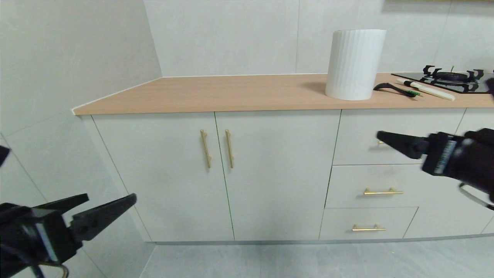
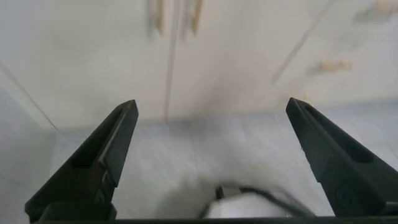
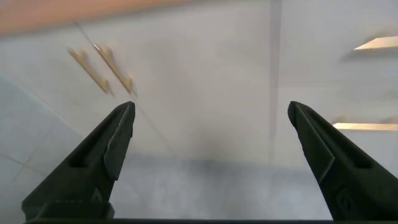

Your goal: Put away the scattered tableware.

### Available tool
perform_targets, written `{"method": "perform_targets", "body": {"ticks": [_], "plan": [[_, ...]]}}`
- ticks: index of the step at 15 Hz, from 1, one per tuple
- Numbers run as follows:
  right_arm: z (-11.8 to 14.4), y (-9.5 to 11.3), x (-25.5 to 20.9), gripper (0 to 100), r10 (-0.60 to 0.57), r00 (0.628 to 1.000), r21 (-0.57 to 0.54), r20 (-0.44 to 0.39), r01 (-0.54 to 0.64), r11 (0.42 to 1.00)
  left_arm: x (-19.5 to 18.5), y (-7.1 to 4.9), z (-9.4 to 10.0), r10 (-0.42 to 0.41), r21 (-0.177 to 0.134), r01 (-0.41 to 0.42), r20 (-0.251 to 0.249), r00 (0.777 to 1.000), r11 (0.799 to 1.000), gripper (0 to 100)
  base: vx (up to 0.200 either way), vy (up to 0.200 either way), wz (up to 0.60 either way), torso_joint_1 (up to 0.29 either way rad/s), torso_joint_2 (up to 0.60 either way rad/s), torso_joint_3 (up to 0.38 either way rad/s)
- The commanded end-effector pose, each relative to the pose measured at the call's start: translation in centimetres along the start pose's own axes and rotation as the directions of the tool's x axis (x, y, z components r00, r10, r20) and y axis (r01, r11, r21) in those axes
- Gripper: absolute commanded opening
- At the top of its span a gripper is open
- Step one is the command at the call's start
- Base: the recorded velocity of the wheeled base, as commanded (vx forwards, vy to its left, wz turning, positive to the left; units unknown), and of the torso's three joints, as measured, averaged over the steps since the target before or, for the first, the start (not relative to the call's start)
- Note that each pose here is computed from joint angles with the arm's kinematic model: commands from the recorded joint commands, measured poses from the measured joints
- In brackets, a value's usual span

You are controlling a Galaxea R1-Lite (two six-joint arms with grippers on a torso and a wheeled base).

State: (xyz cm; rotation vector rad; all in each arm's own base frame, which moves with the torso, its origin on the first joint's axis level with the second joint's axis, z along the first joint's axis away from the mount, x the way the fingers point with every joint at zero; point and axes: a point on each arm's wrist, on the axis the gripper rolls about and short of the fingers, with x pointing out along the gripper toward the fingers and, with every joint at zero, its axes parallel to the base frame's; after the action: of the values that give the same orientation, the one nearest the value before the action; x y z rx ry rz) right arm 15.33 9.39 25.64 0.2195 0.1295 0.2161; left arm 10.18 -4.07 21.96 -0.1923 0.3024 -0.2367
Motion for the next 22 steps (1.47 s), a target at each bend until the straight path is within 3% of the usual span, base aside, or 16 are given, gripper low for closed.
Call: {"method": "perform_targets", "body": {"ticks": [1, 3, 6, 7, 8, 9, 10, 11, 12, 14, 15, 16, 17, 20, 22], "plan": [[-2.2, -6.0, -10.4, 100, -0.142, 0.967, -0.107, 0.213, 0.168, 0.980, -5.2, 1.2, -1.1, -0.006, 0.000, 0.007, 0.176, 0.984, 1.000, 100, 0.000, 0.000, 0.00, 0.000, 0.00, 0.000], [-3.8, -7.3, -14.5, 100, -0.179, 0.929, -0.124, 0.324, 0.229, 0.965, -8.1, 2.1, -3.2, -0.014, 0.001, 0.014, 0.202, 0.979, 1.000, 100, 0.000, 0.000, 0.00, 0.000, 0.00, 0.000], [-6.6, -7.9, -19.6, 100, -0.241, 0.907, -0.116, 0.346, 0.296, 0.948, -11.6, 3.3, -7.1, 0.053, -0.003, -0.054, 0.227, 0.972, 0.999, 100, 0.000, 0.000, 0.00, 0.000, 0.00, 0.000], [-7.6, -8.1, -21.9, 100, -0.238, 0.906, -0.118, 0.349, 0.295, 0.948, -13.2, 3.6, -9.3, 0.092, 0.020, -0.102, 0.295, 0.951, 0.995, 100, 0.000, 0.000, 0.00, 0.000, 0.00, 0.000], [-8.1, -8.2, -22.7, 100, -0.250, 0.911, -0.122, 0.328, 0.303, 0.945, -13.8, 3.7, -10.3, 0.119, 0.044, -0.139, 0.312, 0.943, 0.989, 100, 0.000, 0.000, 0.00, 0.000, 0.00, 0.000], [-8.1, -8.2, -22.7, 100, -0.266, 0.908, -0.115, 0.323, 0.316, 0.942, -13.7, 3.8, -10.2, 0.170, 0.031, -0.189, 0.309, 0.936, 0.981, 100, 0.000, 0.000, 0.00, 0.000, 0.00, 0.000], [-8.2, -8.3, -22.7, 100, -0.308, 0.894, -0.105, 0.325, 0.358, 0.928, -13.7, 3.9, -10.1, 0.240, 0.010, -0.257, 0.324, 0.915, 0.966, 100, 0.000, 0.000, 0.00, 0.000, 0.00, 0.000], [-8.4, -8.3, -22.6, 100, -0.321, 0.892, -0.109, 0.318, 0.371, 0.922, -13.8, 3.9, -10.1, 0.244, 0.013, -0.262, 0.326, 0.913, 0.965, 100, 0.000, 0.000, 0.00, 0.000, 0.00, 0.000], [-9.5, -7.9, -21.9, 100, -0.421, 0.856, -0.113, 0.300, 0.471, 0.875, -13.7, 3.7, -10.2, 0.283, 0.023, -0.307, 0.330, 0.900, 0.951, 100, 0.000, 0.000, 0.00, 0.000, 0.00, 0.000], [-11.3, -7.6, -21.7, 100, -0.443, 0.843, -0.155, 0.306, 0.503, 0.850, -13.7, 3.4, -10.3, 0.336, 0.016, -0.361, 0.335, 0.880, 0.932, 100, 0.000, 0.000, 0.00, 0.000, 0.00, 0.000], [-12.3, -8.0, -21.4, 100, -0.450, 0.843, -0.159, 0.295, 0.508, 0.847, -13.8, 3.2, -10.4, 0.397, -0.007, -0.421, 0.347, 0.850, 0.907, 100, 0.000, 0.000, 0.00, 0.000, 0.00, 0.000], [-13.1, -8.4, -20.9, 100, -0.482, 0.835, -0.159, 0.267, 0.531, 0.832, -14.6, 2.8, -11.2, 0.424, -0.020, -0.456, 0.410, 0.808, 0.890, 100, 0.000, 0.000, 0.00, 0.000, 0.00, 0.000], [-14.2, -8.8, -20.3, 100, -0.490, 0.840, -0.175, 0.233, 0.532, 0.829, -14.3, 2.8, -11.9, 0.421, 0.025, -0.470, 0.407, 0.811, 0.882, 100, 0.000, 0.000, 0.00, 0.000, 0.00, 0.000], [-16.1, -9.5, -18.6, 100, -0.453, 0.854, -0.170, 0.255, 0.501, 0.848, -11.8, 3.9, -13.9, 0.437, 0.051, -0.486, 0.361, 0.824, 0.873, 100, 0.000, 0.000, 0.00, 0.000, 0.00, 0.000], [-17.0, -9.7, -17.6, 100, -0.356, 0.885, -0.176, 0.301, 0.418, 0.891, -9.9, 4.5, -15.4, 0.397, 0.126, -0.470, 0.374, 0.838, 0.874, 100, 0.000, 0.000, 0.00, 0.000, 0.00, 0.000]]}}
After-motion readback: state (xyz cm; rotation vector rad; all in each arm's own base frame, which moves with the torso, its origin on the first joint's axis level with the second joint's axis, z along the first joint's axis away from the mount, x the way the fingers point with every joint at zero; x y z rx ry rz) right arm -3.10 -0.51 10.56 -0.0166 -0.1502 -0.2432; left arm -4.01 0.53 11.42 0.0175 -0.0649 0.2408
